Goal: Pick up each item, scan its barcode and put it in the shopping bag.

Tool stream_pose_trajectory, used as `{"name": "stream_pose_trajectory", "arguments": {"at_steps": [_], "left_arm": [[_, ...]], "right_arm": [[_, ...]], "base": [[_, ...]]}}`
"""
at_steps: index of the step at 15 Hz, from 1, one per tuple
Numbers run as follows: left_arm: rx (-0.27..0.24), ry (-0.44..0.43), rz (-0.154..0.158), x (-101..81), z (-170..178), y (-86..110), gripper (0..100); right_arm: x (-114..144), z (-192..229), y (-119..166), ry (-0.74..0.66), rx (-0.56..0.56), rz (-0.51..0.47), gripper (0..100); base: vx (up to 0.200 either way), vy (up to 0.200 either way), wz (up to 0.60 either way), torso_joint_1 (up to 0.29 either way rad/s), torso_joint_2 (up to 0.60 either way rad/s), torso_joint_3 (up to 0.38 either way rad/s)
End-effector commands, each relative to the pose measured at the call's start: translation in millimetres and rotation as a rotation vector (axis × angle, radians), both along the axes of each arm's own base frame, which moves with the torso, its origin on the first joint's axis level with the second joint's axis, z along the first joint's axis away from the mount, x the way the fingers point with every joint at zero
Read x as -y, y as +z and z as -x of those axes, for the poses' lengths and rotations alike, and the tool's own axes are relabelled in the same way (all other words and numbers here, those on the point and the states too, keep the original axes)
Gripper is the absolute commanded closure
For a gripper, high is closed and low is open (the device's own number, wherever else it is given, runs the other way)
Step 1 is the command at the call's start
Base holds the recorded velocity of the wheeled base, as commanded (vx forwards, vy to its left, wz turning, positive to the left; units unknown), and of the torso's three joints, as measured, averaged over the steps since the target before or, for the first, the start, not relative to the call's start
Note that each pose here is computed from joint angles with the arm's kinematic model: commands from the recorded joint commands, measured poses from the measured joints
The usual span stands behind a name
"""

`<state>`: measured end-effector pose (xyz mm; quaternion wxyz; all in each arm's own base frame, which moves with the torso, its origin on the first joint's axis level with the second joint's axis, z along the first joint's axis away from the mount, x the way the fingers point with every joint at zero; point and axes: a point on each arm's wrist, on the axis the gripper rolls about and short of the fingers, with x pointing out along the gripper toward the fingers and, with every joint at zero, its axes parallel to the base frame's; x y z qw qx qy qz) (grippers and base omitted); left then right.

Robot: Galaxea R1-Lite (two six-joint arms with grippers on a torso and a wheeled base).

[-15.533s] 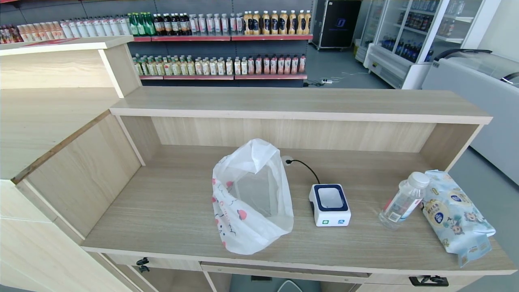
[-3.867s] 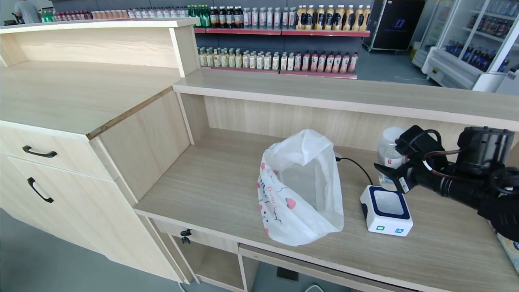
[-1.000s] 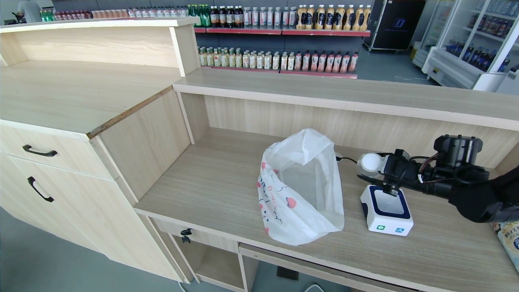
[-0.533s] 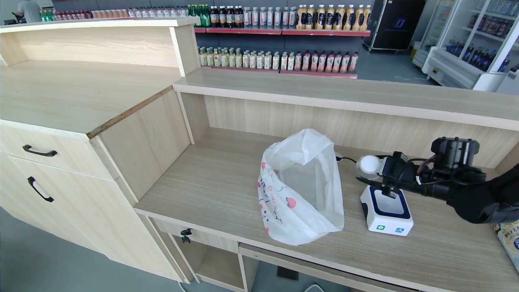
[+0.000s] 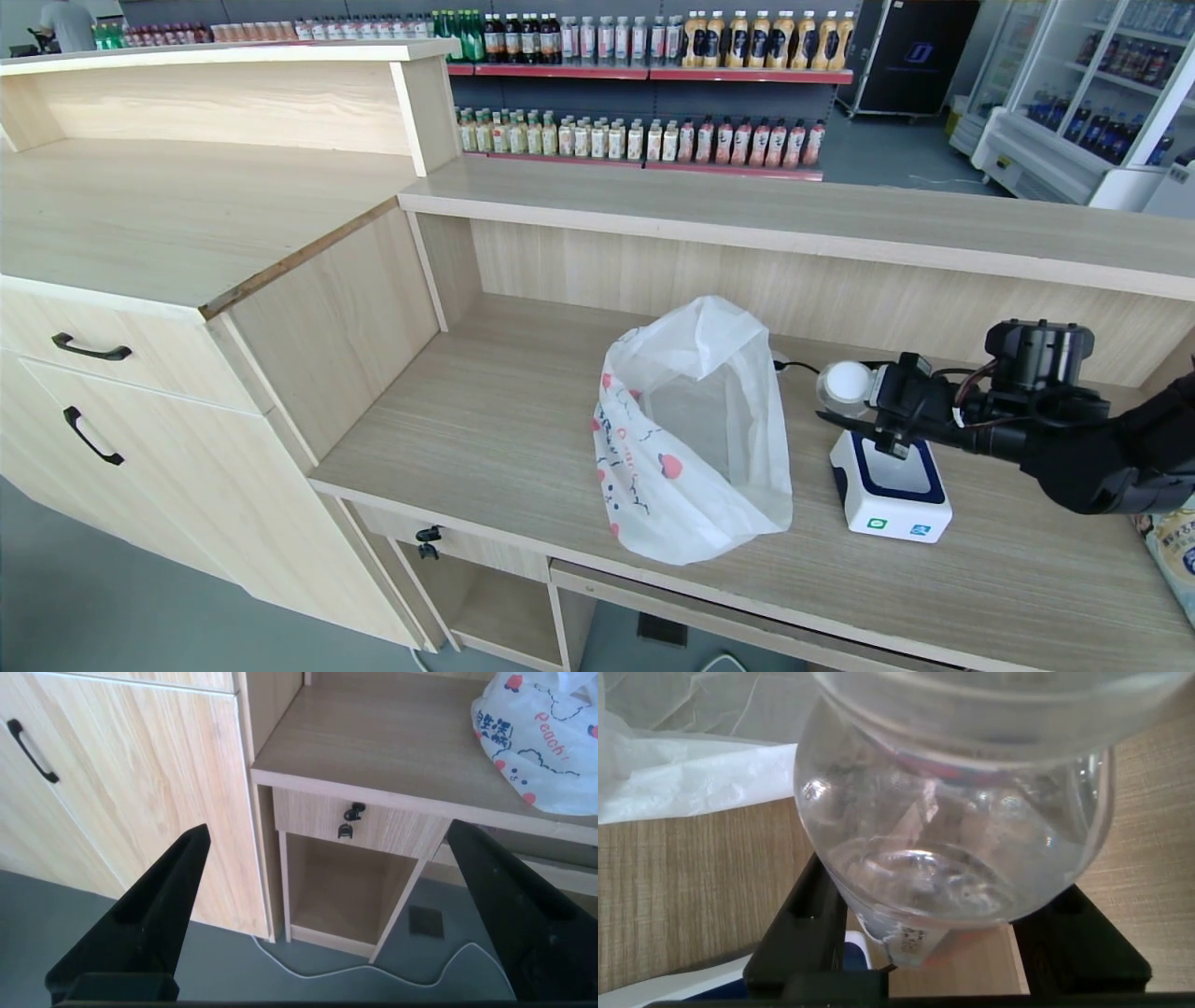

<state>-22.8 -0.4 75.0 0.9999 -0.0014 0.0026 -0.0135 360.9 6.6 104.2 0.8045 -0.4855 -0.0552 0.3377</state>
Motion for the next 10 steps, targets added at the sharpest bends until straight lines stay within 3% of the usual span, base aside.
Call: {"name": "stream_pose_trajectory", "arguments": {"at_steps": [1, 10], "left_arm": [[-0.001, 0.001, 0.0, 0.0, -0.1, 0.0, 0], [-0.001, -0.001, 0.0, 0.0, -0.1, 0.0, 0]], "right_arm": [[0.0, 1.6, 7.4, -0.001, 0.024, 0.004, 100], [0.7, 23.2, 43.8, -0.001, 0.113, 0.038, 100]], "base": [[0.0, 0.0, 0.0, 0.0, 0.0, 0.0], [0.0, 0.0, 0.0, 0.0, 0.0, 0.0]]}}
